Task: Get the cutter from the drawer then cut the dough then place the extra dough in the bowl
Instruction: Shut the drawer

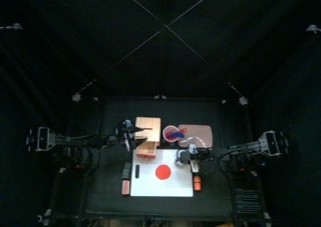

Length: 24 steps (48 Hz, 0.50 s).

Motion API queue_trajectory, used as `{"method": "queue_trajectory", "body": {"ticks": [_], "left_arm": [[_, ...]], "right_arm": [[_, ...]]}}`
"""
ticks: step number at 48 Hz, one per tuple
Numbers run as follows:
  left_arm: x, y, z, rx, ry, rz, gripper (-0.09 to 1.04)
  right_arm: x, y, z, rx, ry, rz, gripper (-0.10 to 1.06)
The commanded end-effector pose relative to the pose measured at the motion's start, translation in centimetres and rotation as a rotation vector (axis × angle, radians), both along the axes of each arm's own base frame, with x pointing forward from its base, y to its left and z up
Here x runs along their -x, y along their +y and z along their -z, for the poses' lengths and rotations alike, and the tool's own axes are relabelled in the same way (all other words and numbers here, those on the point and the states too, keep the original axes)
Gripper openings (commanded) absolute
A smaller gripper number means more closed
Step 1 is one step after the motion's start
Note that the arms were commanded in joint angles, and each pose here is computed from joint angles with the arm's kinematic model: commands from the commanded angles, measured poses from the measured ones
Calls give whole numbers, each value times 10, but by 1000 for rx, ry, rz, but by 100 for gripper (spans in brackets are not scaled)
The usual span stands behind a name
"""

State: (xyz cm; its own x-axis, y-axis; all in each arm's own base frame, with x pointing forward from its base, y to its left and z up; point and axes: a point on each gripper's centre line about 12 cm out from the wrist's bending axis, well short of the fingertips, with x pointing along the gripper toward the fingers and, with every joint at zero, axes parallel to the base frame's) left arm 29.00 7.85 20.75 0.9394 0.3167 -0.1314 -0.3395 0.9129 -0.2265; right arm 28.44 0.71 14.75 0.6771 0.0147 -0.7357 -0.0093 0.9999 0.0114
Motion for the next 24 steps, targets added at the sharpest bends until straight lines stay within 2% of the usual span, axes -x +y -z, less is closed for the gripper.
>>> {"method": "queue_trajectory", "body": {"ticks": [1, 6, 16, 24], "left_arm": [[-6, 2, -11, -14, -37, -2, 99], [-7, 4, -14, -20, -44, -3, 99], [-17, 20, -31, -114, -34, -14, 99], [-24, 61, -42, -155, 95, -80, 99]], "right_arm": [[-4, 3, -16, -13, -58, -1, 83], [-5, 4, -20, -10, -73, -8, 89], [-17, 6, -42, 13, -157, -36, 90], [-44, 14, -66, 62, -290, -103, 90]]}}
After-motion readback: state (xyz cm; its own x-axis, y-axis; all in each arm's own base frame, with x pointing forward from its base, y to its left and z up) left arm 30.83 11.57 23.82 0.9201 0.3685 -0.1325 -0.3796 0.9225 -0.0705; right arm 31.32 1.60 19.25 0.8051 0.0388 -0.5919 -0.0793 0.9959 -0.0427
